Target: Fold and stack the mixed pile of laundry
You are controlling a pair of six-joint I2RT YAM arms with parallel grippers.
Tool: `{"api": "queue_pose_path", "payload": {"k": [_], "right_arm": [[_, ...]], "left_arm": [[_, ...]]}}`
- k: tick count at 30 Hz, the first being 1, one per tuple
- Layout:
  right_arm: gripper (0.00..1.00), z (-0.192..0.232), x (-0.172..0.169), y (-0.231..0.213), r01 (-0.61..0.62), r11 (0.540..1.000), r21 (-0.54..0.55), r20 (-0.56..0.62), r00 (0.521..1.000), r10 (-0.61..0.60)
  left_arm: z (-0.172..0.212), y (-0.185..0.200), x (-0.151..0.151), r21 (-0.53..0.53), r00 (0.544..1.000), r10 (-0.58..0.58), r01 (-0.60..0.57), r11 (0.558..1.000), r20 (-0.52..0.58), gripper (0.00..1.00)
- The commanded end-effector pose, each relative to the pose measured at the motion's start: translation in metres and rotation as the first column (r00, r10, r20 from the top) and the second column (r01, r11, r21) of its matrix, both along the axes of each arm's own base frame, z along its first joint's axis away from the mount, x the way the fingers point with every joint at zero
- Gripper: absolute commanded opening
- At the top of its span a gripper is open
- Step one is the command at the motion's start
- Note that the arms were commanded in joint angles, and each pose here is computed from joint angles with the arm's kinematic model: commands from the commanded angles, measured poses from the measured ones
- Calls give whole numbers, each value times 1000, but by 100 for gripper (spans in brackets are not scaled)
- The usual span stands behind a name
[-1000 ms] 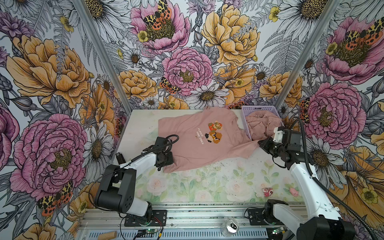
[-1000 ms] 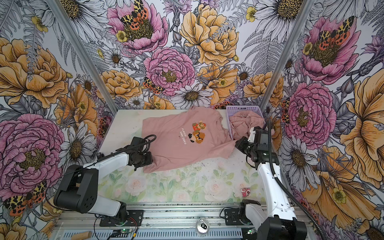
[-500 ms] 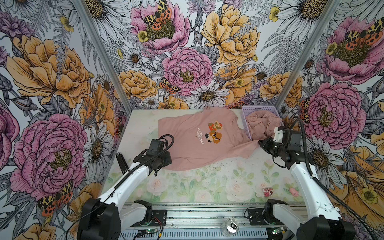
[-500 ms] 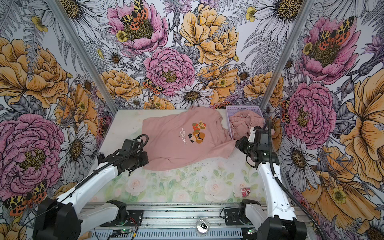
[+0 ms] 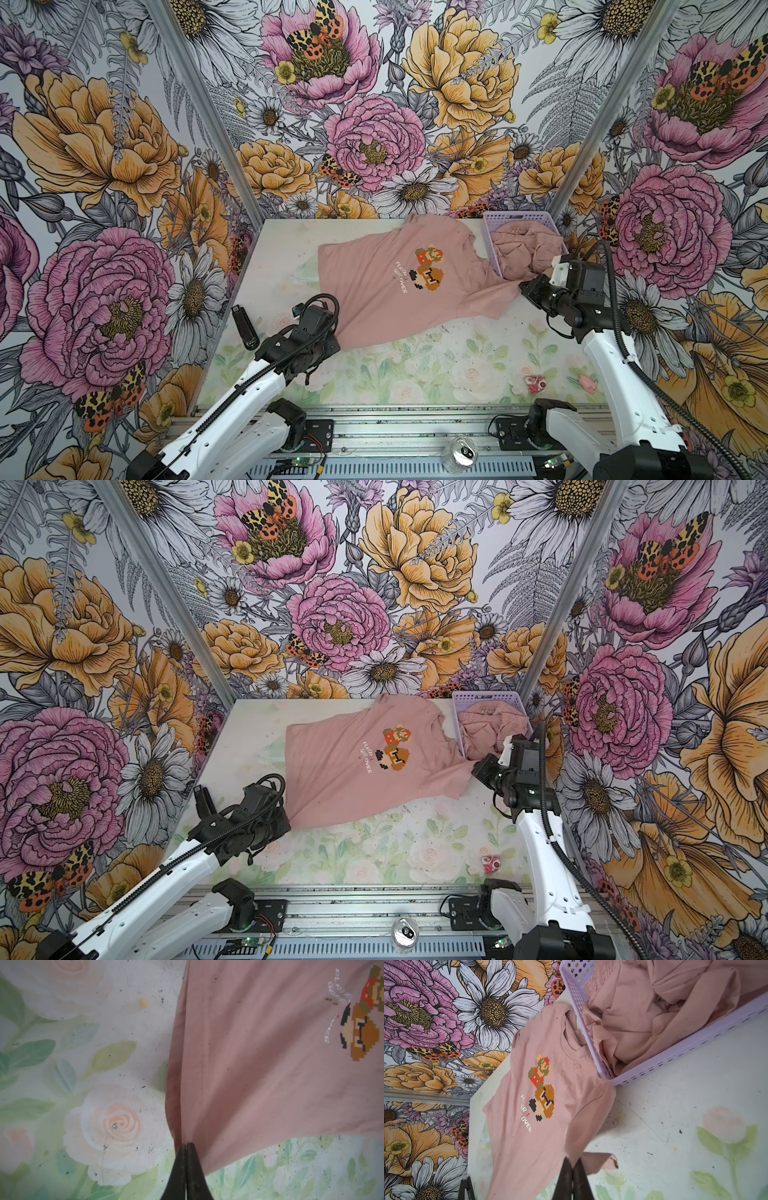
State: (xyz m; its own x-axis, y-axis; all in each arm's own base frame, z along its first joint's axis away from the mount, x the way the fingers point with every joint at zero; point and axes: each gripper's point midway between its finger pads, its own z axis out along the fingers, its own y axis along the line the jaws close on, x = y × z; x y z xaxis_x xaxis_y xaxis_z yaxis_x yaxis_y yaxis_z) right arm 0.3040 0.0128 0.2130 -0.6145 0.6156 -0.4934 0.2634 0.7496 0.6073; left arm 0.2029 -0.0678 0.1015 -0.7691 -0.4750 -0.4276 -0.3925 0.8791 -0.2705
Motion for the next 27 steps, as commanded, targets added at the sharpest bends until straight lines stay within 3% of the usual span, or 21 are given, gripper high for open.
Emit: {"api": "queue_pose_path", "payload": {"k": [1, 6, 14, 15, 17, 19, 23, 27], "right_arm": [[0, 26, 12, -8, 18, 999, -40, 61, 998, -16], [0, 28, 37, -10, -10, 997, -76, 66, 998, 15], [0, 12, 76, 5, -85, 993, -80, 29, 996, 87], [0, 12, 79, 7, -90, 993, -82, 29, 995, 93], [0, 13, 81, 10, -96, 992, -85, 30, 995, 99], [0, 14, 81, 10, -94, 992, -87, 33, 995, 98], [0, 12, 79, 11, -97, 991, -88, 30, 995, 100], [0, 10, 77, 11, -96, 992, -83, 24, 995, 98]], "left_arm": [[14, 7, 22, 51, 998, -14, 12, 999, 54, 0], [11, -5, 69, 27, 988, -132, 130, 991, 83, 0], [-31, -12, 124, 80, 959, -284, 283, 956, 2, 1], [-34, -10, 128, 73, 961, -278, 277, 958, -3, 14], [-32, -5, 130, 83, 965, -263, 262, 962, 4, 42], [-26, -1, 128, 71, 969, -245, 243, 967, 23, 54], [-24, 0, 109, -24, 978, -211, 211, 977, 4, 57], [-36, -10, 80, -80, 968, -234, 227, 971, -88, 49]]}}
